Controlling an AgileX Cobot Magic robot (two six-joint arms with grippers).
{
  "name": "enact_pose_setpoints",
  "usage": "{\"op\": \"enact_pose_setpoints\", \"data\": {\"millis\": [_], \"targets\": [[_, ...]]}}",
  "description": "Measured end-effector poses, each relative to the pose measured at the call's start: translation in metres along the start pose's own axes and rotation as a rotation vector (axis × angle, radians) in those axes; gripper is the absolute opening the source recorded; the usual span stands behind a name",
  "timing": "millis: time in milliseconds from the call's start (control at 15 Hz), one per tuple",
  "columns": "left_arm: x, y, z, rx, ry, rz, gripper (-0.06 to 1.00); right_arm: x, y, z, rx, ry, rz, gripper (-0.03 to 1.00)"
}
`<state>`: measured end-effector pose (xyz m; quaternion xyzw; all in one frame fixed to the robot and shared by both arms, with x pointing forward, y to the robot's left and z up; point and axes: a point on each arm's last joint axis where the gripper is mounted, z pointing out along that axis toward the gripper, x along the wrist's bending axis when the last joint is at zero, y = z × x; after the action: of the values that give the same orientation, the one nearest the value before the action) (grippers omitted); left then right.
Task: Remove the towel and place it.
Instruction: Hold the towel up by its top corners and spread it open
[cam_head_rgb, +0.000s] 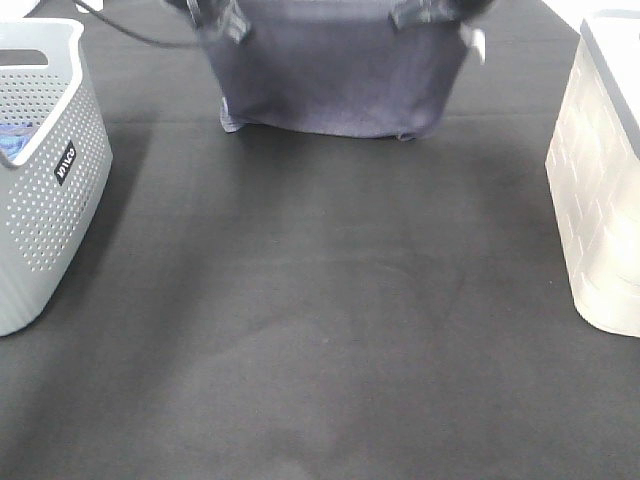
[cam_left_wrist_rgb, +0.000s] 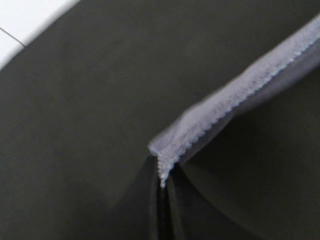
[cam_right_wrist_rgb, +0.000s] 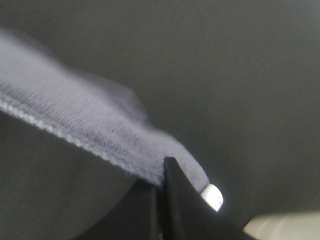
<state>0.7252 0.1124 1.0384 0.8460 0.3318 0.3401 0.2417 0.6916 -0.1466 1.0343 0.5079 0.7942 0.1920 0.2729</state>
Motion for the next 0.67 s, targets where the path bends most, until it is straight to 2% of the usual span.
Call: {"op": "enact_pose_setpoints", "data": {"millis": [67,133,200,467,667], "targets": [[-0.011,-0.017,-0.002,0.19,-0.113,0.0,0.0,0.015,-0.015,-0.002,0.161,0.174,-0.038,0.0],[-0.014,-0.02,-0.003,0.228,-0.14,0.001,0.0,0.018,-0.019,-0.003,0.197,0.211,-0.05,0.0],[-0.019,-0.027,-0.006,0.311,-0.2,0.001,0.0,0.022,-0.025,-0.006,0.263,0.264,-0.069,0.0],[-0.04,-0.05,0.001,0.509,-0.377,-0.021,0.0,0.031,-0.05,-0.002,0.528,0.367,-0.138,0.0],[-0.052,-0.062,0.01,0.548,-0.439,-0.035,0.0,0.038,-0.06,0.016,0.584,0.395,-0.13,0.0]]}}
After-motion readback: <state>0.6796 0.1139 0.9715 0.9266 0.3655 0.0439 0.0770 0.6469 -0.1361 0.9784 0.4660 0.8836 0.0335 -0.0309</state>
